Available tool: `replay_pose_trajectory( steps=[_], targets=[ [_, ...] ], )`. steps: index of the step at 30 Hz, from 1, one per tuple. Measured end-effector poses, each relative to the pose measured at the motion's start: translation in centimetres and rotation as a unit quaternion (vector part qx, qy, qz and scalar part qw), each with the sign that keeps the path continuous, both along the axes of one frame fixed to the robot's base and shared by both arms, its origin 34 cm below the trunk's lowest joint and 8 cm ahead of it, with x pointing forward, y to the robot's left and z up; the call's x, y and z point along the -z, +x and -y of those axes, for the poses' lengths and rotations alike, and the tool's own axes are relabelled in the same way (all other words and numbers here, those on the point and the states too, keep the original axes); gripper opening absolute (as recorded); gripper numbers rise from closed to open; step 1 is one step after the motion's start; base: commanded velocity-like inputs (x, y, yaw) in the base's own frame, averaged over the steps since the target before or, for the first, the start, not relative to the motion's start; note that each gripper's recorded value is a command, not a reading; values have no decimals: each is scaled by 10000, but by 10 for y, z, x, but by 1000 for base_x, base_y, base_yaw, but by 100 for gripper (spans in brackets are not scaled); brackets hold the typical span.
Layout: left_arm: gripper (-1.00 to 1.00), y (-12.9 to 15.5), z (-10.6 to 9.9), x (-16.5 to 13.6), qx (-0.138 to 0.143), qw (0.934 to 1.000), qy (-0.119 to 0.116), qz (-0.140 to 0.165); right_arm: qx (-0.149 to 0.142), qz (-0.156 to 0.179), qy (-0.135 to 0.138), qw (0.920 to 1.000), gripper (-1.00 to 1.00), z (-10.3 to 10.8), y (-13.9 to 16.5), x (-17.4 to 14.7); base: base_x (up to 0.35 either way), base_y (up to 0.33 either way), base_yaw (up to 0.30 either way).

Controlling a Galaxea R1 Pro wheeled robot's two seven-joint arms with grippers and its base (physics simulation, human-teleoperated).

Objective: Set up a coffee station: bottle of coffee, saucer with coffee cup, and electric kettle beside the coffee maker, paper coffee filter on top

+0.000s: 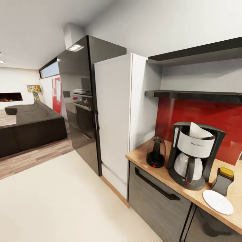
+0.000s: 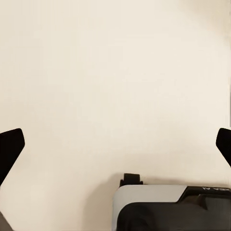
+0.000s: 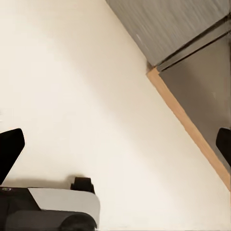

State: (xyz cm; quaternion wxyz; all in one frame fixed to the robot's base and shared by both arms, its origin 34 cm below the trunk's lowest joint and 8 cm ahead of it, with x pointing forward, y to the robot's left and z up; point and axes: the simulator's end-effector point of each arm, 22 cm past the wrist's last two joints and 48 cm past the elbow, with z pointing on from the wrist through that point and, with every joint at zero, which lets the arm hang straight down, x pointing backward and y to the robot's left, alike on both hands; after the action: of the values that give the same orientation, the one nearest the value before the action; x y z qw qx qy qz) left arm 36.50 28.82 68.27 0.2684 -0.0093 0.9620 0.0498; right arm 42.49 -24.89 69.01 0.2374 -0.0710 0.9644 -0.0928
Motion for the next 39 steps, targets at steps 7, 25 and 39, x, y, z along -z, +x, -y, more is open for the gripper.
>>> replay_pose_trajectory(
  steps=[7,25,39],
  targets=[
    [100,-38,-3,19,11,9990,36,-437,208,-315,4,9993,100,16,-45,19,0,0,-269],
    [100,-116,-18,46,65,9914,196,-1294,64,-846,357,9958,100,57,-111,42,0,0,-269],
    [100,-117,-20,47,55,9911,227,-1310,113,-1060,273,9939,100,74,-147,50,0,0,-275]
  ],
)
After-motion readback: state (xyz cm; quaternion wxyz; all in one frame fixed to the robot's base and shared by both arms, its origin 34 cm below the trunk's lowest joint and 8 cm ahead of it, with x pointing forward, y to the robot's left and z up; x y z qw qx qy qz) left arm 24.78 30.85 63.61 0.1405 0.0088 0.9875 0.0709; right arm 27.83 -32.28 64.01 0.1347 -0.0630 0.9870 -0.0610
